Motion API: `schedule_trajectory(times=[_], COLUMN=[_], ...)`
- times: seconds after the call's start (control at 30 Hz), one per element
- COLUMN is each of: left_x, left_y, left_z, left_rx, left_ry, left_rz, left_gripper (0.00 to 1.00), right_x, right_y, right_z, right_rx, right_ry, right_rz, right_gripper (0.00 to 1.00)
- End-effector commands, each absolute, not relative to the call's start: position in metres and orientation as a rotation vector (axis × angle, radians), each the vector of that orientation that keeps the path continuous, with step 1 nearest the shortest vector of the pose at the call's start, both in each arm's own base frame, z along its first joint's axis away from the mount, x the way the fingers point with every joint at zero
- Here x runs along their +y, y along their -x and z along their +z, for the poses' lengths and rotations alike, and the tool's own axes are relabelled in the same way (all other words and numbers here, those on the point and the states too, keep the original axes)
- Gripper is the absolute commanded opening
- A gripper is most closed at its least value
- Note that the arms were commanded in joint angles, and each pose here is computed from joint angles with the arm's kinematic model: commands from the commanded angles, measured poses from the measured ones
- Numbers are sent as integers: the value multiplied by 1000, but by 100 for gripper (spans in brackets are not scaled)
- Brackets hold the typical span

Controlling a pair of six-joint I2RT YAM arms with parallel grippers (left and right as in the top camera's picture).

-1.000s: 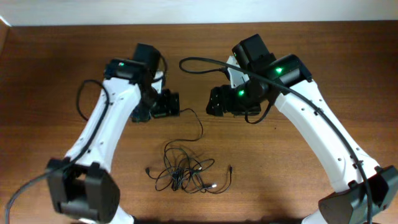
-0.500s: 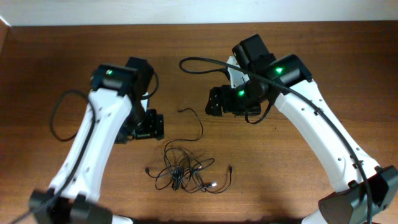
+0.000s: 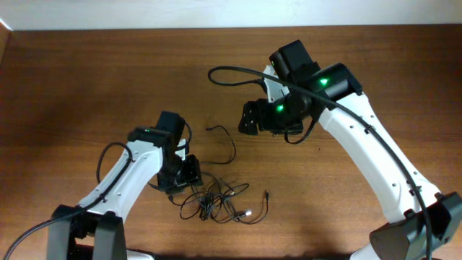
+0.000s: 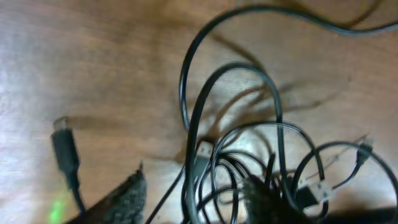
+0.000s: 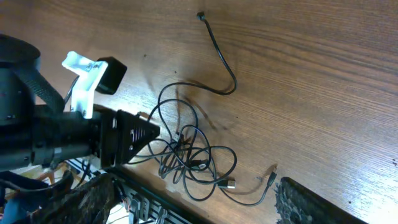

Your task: Untangle cables

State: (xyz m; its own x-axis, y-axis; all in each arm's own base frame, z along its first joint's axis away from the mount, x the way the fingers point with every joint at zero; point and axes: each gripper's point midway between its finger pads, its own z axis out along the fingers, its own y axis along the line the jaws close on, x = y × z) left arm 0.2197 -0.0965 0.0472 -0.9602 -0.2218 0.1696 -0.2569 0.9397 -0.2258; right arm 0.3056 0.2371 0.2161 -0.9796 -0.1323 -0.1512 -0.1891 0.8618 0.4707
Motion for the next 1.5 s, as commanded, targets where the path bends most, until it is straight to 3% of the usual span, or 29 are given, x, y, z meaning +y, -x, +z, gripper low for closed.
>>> schedule_trajectory(times=[0.0, 0.03, 0.27, 0.4, 0.53, 0.63, 0.67, 0.7, 0.83, 1.0, 1.17, 1.3, 1.47], left_x=[-98, -98, -96, -98, -100, -116, -129, -142, -171, -183, -189, -199, -197], left_y=[-222, -223, -206, -215, -225, -246, -257, -268, -315, -337, -349, -355, -357], left_z=[45, 44, 35, 34, 42, 73, 91, 113, 208, 289, 317, 338, 337], left_rx=[-2957, -2962, -2910, -2944, -2980, -3033, -3049, -3062, -3173, -3262, -3249, -3223, -3239], left_ry=[-408, -407, -423, -418, -368, -219, -152, -98, 62, 220, 97, 209, 186], left_rz=[396, 399, 378, 401, 425, 572, 695, 827, 1181, 1411, 1554, 1720, 1708], left_gripper=[41, 35, 30, 19, 0, 0, 0, 0, 0, 0, 0, 0, 0], right_x=[238, 238, 238, 238, 238, 232, 231, 231, 231, 231, 234, 234, 237], right_y=[-306, -306, -306, -306, -306, -310, -311, -311, -311, -311, -312, -312, -317], right_z=[216, 216, 216, 216, 216, 213, 213, 213, 213, 213, 214, 214, 216], right_rx=[2920, 2920, 2920, 2919, 2920, 2917, 2916, 2916, 2916, 2915, 2908, 2908, 2879], right_ry=[258, 258, 258, 258, 258, 246, 244, 244, 245, 245, 249, 249, 254], right_rz=[744, 744, 744, 745, 744, 682, 670, 672, 672, 673, 691, 691, 701], right_gripper=[84, 84, 84, 84, 84, 85, 94, 96, 96, 96, 96, 96, 96])
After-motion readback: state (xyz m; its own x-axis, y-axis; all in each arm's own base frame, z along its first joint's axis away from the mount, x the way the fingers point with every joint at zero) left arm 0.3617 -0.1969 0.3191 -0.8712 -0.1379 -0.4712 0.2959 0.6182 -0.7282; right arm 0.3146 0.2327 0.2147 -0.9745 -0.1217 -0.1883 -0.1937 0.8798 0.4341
